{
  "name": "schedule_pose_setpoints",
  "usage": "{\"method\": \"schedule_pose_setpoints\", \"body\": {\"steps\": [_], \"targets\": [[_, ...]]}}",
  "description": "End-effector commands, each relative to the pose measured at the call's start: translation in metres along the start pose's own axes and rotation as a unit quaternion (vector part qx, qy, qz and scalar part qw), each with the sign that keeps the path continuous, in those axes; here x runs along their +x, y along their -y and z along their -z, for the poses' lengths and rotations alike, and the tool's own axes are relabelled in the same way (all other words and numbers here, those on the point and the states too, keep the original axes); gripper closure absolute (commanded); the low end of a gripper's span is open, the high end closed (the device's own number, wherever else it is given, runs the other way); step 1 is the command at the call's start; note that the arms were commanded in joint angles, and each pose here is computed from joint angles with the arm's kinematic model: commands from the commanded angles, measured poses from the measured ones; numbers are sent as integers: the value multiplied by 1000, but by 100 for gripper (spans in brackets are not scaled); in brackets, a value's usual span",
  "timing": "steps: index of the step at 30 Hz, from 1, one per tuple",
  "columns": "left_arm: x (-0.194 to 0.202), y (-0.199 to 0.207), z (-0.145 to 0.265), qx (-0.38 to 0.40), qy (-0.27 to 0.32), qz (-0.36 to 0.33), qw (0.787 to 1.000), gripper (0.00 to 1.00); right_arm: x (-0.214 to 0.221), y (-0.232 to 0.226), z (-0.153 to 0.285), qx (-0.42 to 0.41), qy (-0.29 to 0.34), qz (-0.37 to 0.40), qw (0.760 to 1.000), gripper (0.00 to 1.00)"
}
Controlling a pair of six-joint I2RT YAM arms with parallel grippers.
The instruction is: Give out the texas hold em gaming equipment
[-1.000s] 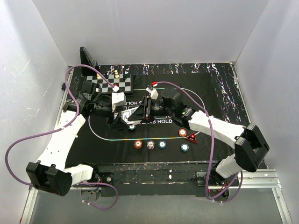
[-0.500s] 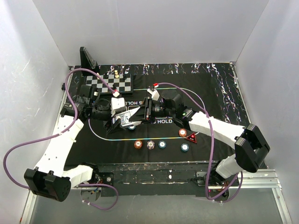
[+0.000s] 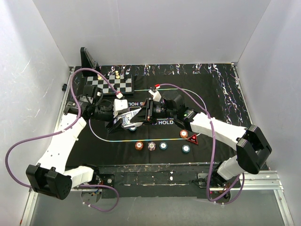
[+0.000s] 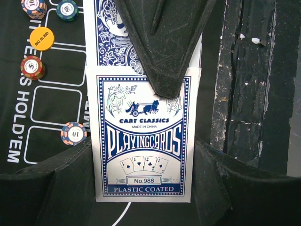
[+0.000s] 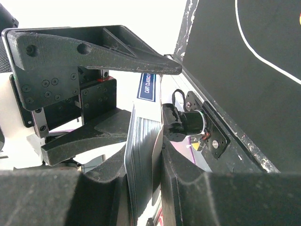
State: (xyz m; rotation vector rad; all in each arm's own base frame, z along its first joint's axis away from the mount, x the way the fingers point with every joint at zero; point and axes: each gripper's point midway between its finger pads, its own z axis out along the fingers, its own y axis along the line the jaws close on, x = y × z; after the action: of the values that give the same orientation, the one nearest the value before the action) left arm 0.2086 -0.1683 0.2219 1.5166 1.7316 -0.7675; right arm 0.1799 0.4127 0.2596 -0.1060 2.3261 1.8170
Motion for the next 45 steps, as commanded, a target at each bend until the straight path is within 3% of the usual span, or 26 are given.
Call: {"method": "schedule_pose_setpoints", "body": {"steps": [1,4,8,15,20,25,36,45], "targets": [[-10,8,0,21,7,-35,999,49,-4,-23,3,-31,9,22,999,71],[-8,12,-2,29,5,-36,999,56,-2,-21,3,-28,7,21,999,66],[-8,20,-1,35,12,-34,999,62,0,-18,4,-24,5,17,1000,51],[-12,22,0,29,23,-24,999,64,0,-15,7,-15,7,17,1000,46],[-12,28,-1,30,31,-9,999,62,-4,-7,25,4,30,23,999,36],[-17,33,1,40,41,6,998,59,-7,0,39,25,47,30,998,33],[-18,32,3,56,24,24,998,53,-6,10,40,69,34,51,996,38],[-11,28,4,43,3,24,999,51,-5,9,45,72,39,54,995,55]]}}
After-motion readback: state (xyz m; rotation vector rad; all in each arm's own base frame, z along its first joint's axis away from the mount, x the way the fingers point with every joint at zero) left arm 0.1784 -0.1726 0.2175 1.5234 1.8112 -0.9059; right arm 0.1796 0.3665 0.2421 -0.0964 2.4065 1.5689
